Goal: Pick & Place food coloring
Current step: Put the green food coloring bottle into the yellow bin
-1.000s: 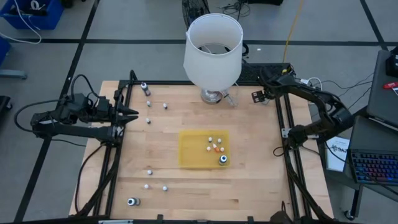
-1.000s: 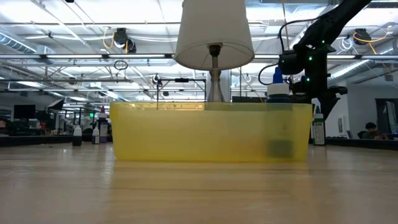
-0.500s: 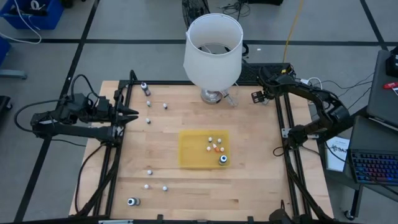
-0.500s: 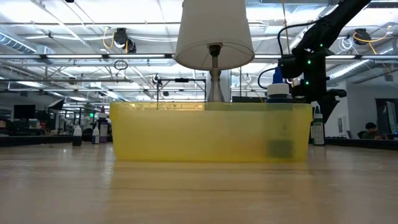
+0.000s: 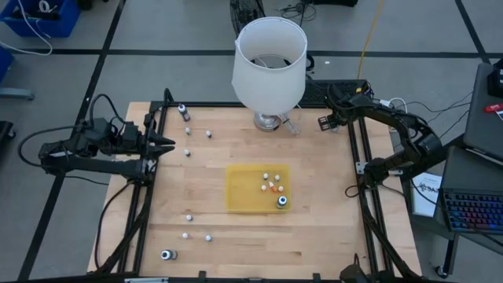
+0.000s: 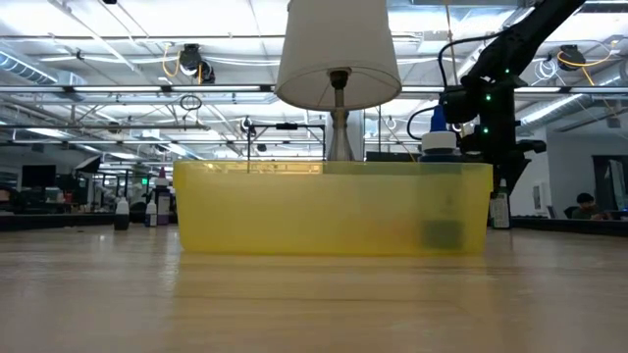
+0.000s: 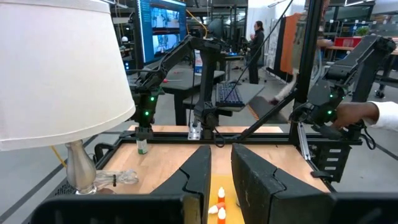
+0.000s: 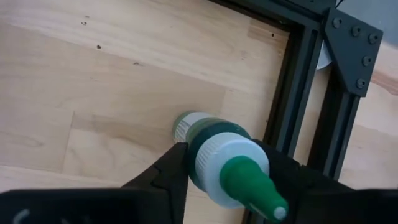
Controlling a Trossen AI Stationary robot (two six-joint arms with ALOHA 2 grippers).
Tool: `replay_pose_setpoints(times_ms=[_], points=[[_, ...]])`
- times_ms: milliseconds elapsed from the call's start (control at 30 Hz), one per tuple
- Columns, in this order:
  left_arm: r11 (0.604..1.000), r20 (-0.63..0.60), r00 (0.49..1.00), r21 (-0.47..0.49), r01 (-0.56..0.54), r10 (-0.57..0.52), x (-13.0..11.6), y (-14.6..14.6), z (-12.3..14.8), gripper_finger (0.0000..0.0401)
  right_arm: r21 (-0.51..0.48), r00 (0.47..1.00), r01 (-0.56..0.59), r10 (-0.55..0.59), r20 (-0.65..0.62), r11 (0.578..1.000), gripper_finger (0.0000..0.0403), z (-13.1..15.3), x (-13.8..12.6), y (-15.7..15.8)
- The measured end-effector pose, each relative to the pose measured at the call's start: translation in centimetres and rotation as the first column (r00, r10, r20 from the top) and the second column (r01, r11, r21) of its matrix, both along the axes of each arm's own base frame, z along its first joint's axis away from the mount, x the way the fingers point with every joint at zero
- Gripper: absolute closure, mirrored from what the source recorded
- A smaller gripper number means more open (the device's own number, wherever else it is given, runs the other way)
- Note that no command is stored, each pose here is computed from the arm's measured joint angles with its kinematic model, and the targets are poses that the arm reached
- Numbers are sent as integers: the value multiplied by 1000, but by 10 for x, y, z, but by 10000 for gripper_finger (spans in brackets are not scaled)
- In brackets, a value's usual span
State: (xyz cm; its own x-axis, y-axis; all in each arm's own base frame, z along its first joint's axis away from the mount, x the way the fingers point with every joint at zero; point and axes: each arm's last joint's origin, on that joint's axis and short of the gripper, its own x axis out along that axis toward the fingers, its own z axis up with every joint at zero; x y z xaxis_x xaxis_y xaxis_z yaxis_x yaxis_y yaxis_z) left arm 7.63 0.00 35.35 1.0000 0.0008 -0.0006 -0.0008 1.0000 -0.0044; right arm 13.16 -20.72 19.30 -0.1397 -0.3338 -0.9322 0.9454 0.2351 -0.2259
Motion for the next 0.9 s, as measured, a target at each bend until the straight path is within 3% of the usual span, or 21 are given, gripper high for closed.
replay_pose_setpoints(times_ms=[300,467,533,767,900], points=[[1000,0,1000,0,0,0,0,0,0,334,-5,986,-161,161,45,987,270,3,12,10],[1000,1,1000,0,0,0,0,0,0,334,-111,946,-287,300,125,951,270,31,29,41],[1000,0,1000,0,0,0,0,0,0,334,-141,911,-340,363,198,930,270,44,36,62],[1000,0,1000,0,0,0,0,0,0,334,-294,704,-522,599,381,801,270,81,54,142],[1000,0,1000,0,0,0,0,0,0,334,-324,661,-554,641,389,767,270,86,55,172]])
